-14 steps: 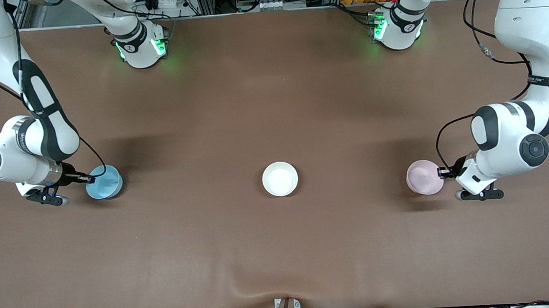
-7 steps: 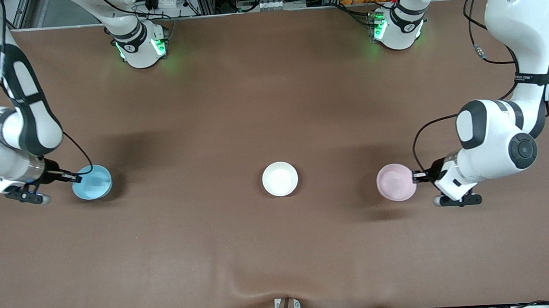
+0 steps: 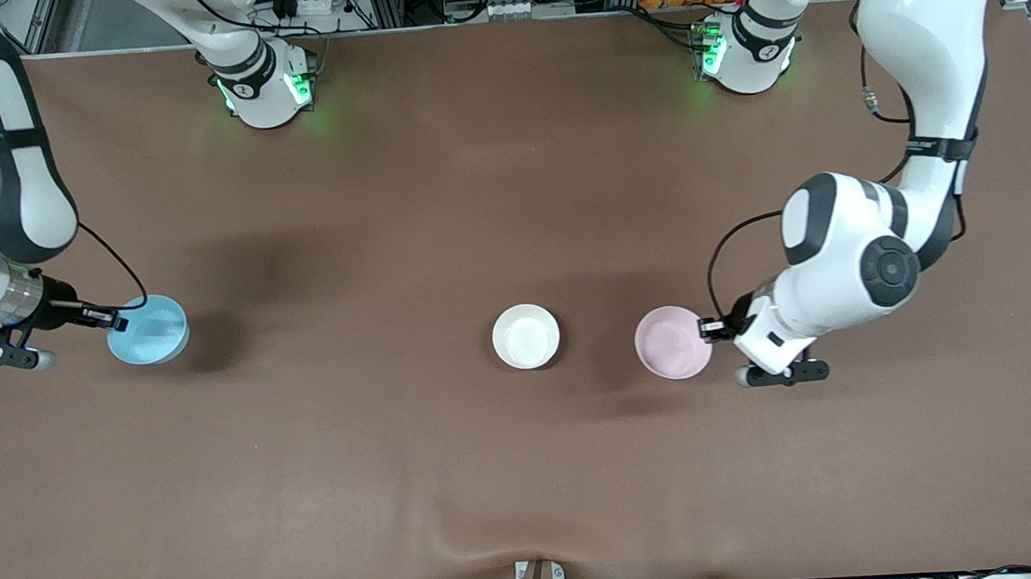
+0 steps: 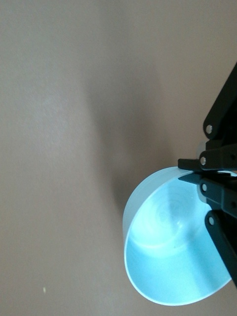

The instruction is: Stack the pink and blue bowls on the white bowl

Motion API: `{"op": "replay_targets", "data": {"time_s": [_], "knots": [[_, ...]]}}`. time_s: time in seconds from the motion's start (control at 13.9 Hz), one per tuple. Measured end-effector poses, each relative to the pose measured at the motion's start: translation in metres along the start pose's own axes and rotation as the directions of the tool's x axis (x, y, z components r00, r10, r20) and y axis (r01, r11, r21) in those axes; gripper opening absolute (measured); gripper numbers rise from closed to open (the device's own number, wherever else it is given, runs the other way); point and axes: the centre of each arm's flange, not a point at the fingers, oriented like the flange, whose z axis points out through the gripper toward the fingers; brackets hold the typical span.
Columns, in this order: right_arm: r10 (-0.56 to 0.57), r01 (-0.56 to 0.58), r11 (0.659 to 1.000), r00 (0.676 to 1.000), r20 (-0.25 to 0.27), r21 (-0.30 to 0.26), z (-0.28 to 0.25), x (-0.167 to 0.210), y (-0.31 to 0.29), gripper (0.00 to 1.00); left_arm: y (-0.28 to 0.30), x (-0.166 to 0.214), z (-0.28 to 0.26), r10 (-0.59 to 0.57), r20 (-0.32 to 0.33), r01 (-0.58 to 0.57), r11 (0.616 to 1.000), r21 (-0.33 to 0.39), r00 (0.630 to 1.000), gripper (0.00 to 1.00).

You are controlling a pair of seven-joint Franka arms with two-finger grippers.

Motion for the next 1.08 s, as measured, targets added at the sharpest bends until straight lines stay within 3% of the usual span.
{"op": "replay_targets", "data": {"time_s": [0.5,0.79,1.08], "knots": [[0.041,-0.050,0.992,0.996,0.074,0.115,-0.057,-0.007,-0.025,0.03,0.104,-0.036,0.039,-0.038,0.040,0.038,0.999,0.002,0.998,0.02],[0.107,-0.115,0.988,0.991,0.076,0.106,-0.080,-0.018,-0.088,0.03,0.158,-0.058,0.069,-0.063,0.064,0.063,0.998,0.002,0.996,0.02],[0.195,-0.203,0.975,0.977,0.084,0.090,-0.101,-0.032,-0.150,0.03,0.175,-0.064,0.097,-0.065,0.055,0.065,0.998,-0.015,0.996,0.02]]}}
